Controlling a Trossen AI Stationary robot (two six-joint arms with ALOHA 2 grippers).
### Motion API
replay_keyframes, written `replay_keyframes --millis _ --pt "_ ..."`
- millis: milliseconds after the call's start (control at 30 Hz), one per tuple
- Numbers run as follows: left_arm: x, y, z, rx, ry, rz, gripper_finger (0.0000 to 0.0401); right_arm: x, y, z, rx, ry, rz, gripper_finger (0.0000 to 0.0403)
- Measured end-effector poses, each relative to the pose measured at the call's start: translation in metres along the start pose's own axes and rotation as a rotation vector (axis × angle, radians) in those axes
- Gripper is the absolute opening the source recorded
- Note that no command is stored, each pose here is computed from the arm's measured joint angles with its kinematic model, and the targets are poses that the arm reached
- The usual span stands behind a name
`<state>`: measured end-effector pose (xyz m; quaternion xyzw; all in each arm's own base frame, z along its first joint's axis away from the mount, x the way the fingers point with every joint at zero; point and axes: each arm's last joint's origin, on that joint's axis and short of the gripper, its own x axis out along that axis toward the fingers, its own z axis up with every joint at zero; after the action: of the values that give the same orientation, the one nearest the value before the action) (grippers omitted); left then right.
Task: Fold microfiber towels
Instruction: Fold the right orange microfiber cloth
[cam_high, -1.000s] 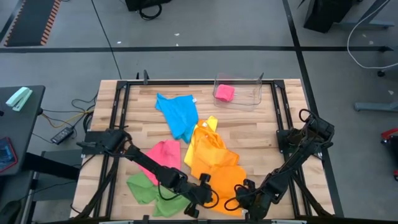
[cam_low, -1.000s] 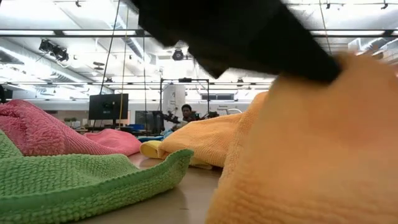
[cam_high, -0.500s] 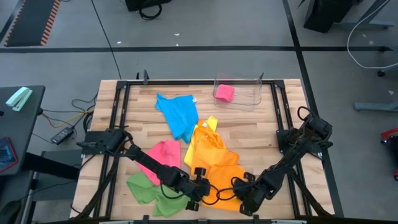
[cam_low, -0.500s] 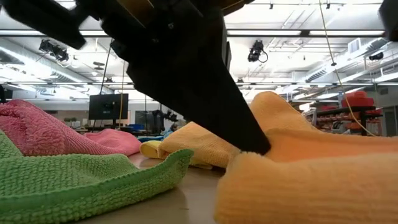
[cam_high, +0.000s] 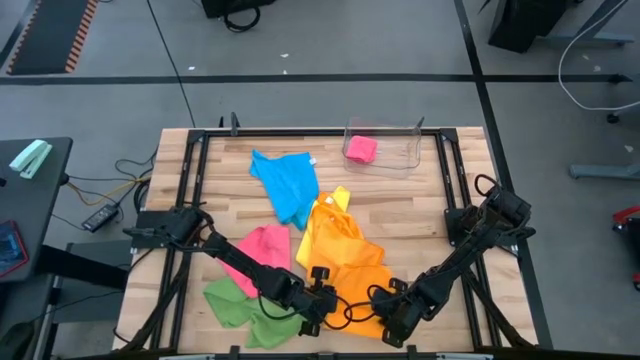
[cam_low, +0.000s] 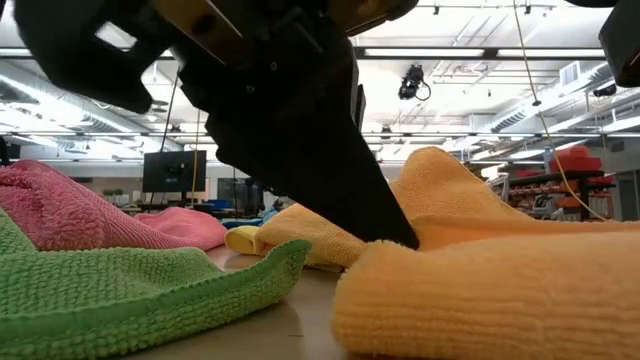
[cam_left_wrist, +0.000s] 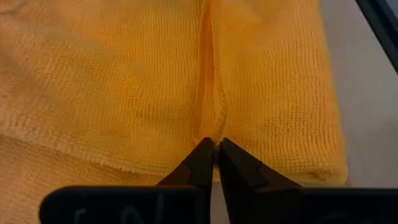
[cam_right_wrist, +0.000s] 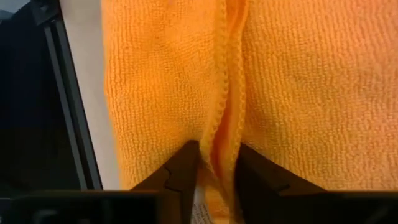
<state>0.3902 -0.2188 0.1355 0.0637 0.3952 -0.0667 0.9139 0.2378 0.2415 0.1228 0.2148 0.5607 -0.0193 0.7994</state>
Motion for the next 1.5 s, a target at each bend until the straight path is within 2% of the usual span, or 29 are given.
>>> replay_keyframes --millis 200,400,533,767,867,1100,1267,1500 --pt "-0.001 -0.002 -0.001 0.049 0.007 -0.002 0.0087 -0.007 -0.001 0.0 -0.009 0.031 0.007 0.0156" --pt "-0.001 -0.003 -0.001 0.046 0.006 -0.004 0.0167 -0.018 -0.005 0.0 -0.018 0.039 -0.024 0.018" --pt "-0.008 -0.004 0.002 0.044 -0.004 -0.01 0.0195 -0.018 -0.009 0.002 -0.029 0.053 -0.048 0.0193" --pt "-0.029 -0.017 0.019 0.195 -0.128 -0.055 0.0184 -0.017 -0.015 0.011 -0.082 0.059 -0.066 0.0205" --pt "-0.026 -0.021 0.021 0.17 -0.175 -0.068 0.0174 -0.017 -0.017 0.017 -0.089 0.029 -0.072 0.021" --pt "-0.005 -0.016 0.011 0.142 -0.143 -0.035 0.0158 -0.017 -0.014 0.016 -0.086 0.016 -0.046 0.0224" --pt "0.011 -0.007 0.002 0.122 -0.103 -0.016 0.0147 -0.019 -0.008 0.012 -0.054 0.042 -0.011 0.0235" --pt "0.013 -0.004 0.001 0.108 -0.081 -0.006 0.0133 -0.019 -0.005 0.006 -0.017 0.093 0.013 0.0254"
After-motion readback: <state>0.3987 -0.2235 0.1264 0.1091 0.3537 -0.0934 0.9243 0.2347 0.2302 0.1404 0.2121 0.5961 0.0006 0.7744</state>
